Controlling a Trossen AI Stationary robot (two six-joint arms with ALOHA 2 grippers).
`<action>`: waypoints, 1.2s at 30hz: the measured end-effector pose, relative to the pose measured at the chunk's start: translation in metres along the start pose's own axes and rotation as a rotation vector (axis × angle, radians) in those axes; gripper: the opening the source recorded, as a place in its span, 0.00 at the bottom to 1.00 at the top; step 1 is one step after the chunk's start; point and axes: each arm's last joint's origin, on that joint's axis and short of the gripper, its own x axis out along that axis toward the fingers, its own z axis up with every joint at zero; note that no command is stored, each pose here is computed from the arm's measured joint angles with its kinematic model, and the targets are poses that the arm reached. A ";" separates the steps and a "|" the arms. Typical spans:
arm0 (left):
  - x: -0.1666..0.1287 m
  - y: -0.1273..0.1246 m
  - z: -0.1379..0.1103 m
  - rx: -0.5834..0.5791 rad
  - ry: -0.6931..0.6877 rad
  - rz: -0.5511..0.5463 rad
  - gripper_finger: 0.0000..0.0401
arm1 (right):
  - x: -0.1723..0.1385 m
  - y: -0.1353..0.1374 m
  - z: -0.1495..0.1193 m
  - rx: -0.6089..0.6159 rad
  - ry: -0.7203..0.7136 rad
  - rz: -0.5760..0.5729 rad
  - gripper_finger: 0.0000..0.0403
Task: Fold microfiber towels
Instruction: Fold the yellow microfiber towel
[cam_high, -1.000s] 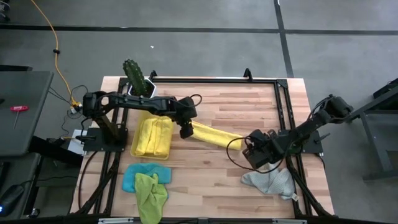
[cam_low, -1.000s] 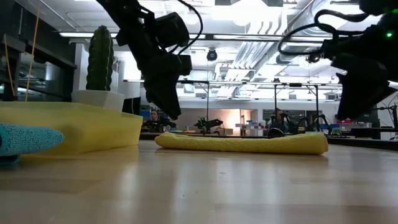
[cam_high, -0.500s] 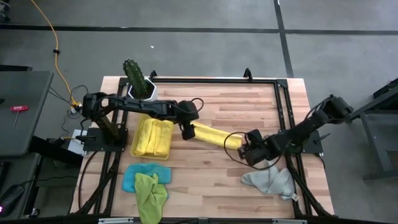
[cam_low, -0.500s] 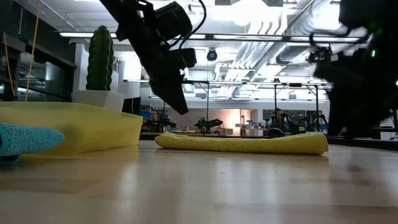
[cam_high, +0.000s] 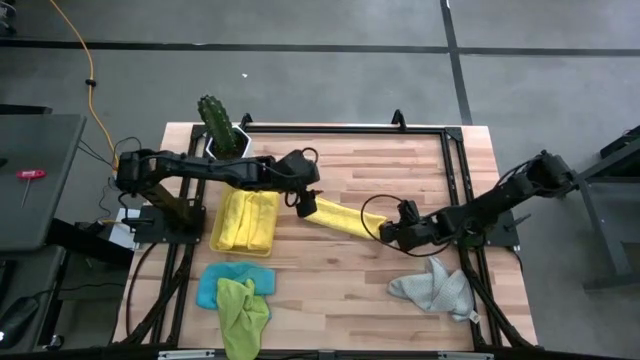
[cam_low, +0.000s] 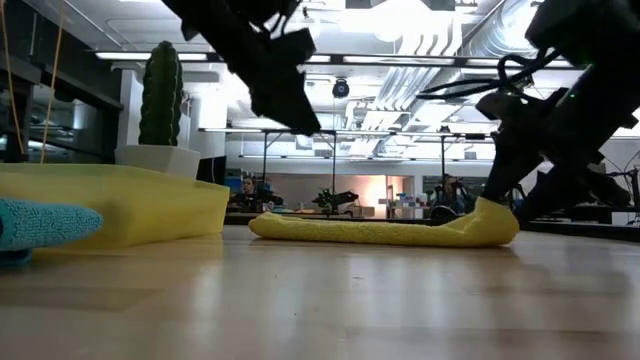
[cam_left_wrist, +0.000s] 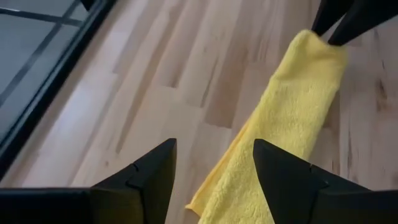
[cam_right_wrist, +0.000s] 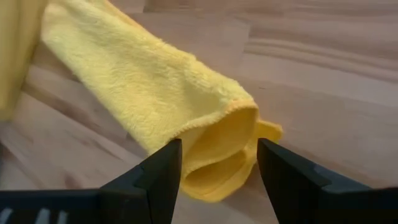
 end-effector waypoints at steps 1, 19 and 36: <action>-0.004 0.001 0.001 -0.010 -0.010 0.004 0.50 | 0.000 -0.001 0.001 0.001 0.010 -0.011 0.50; -0.017 -0.019 0.000 -0.004 -0.031 0.042 0.50 | -0.020 0.004 0.013 0.000 -0.021 -0.112 0.50; -0.018 -0.020 0.000 0.002 -0.033 0.037 0.50 | 0.017 0.014 -0.004 0.022 0.093 -0.172 0.50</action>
